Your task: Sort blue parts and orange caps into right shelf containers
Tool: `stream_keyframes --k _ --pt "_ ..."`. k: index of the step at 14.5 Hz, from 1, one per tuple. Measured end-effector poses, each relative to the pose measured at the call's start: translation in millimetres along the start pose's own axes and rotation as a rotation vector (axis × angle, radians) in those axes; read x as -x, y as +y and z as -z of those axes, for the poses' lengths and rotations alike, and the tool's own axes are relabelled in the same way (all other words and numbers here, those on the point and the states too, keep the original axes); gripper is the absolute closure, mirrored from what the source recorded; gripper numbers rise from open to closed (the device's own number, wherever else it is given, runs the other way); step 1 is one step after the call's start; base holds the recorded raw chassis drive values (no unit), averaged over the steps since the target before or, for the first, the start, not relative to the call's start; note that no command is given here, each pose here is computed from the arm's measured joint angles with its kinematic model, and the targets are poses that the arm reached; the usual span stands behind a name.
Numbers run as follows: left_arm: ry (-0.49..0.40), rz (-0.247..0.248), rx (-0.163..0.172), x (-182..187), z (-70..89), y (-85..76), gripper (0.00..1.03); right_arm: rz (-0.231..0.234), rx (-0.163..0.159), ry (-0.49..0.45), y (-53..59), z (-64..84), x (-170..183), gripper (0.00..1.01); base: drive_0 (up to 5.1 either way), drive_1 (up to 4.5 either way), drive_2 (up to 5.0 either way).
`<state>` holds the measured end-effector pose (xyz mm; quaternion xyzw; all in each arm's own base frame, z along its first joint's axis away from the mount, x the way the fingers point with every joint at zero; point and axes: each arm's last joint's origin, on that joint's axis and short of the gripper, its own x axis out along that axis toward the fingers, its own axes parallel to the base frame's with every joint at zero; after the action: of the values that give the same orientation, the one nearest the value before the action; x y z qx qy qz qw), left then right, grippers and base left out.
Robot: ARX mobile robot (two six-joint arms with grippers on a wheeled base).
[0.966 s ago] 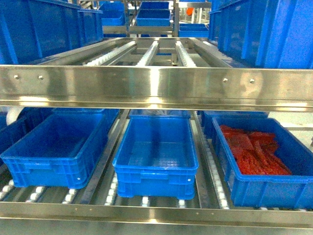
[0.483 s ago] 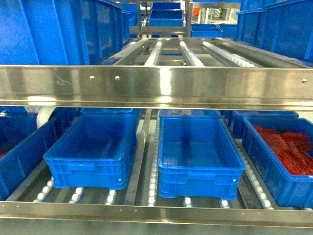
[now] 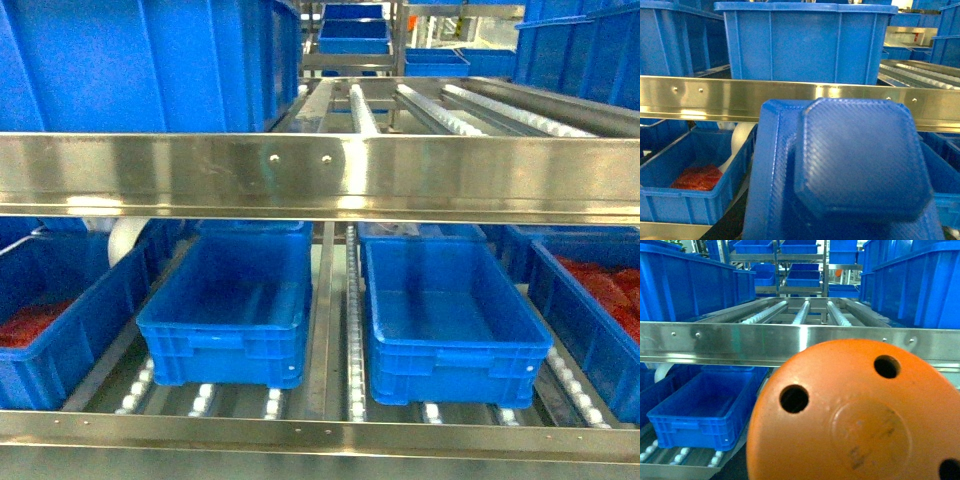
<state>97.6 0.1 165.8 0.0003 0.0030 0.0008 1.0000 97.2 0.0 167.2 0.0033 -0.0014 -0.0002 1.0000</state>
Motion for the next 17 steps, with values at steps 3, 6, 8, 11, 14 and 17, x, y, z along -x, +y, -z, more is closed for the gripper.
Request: stream_keyframes --k 3,6,8,11,14,17 --pt "-0.001 0.001 0.0 0.0 -0.1 0.0 0.6 0.0 0.0 0.002 0.0 0.2 0.0 0.56 -4.8 2.64 2.6" --pt "-0.001 0.0 0.0 0.0 -0.1 -0.1 0.6 -0.001 0.0 0.001 0.0 0.2 0.0 0.56 0.0 0.0 0.0" --pt "-0.005 0.0 0.0 0.0 -0.4 -0.1 0.6 -0.001 0.0 -0.002 0.0 -0.1 0.0 0.56 0.0 0.0 0.0" --pt "-0.003 0.001 0.0 0.0 -0.3 -0.1 0.6 -0.001 0.0 0.0 0.0 0.1 0.0 0.56 0.0 0.0 0.0" --pt "-0.002 0.001 0.0 0.0 -0.1 -0.1 0.6 -0.001 0.0 0.001 0.0 0.2 0.0 0.56 0.0 0.0 0.0" --pt "-0.001 0.002 0.0 0.0 -0.1 -0.1 0.6 -0.001 0.0 0.002 0.0 0.2 0.0 0.56 0.0 0.0 0.0"
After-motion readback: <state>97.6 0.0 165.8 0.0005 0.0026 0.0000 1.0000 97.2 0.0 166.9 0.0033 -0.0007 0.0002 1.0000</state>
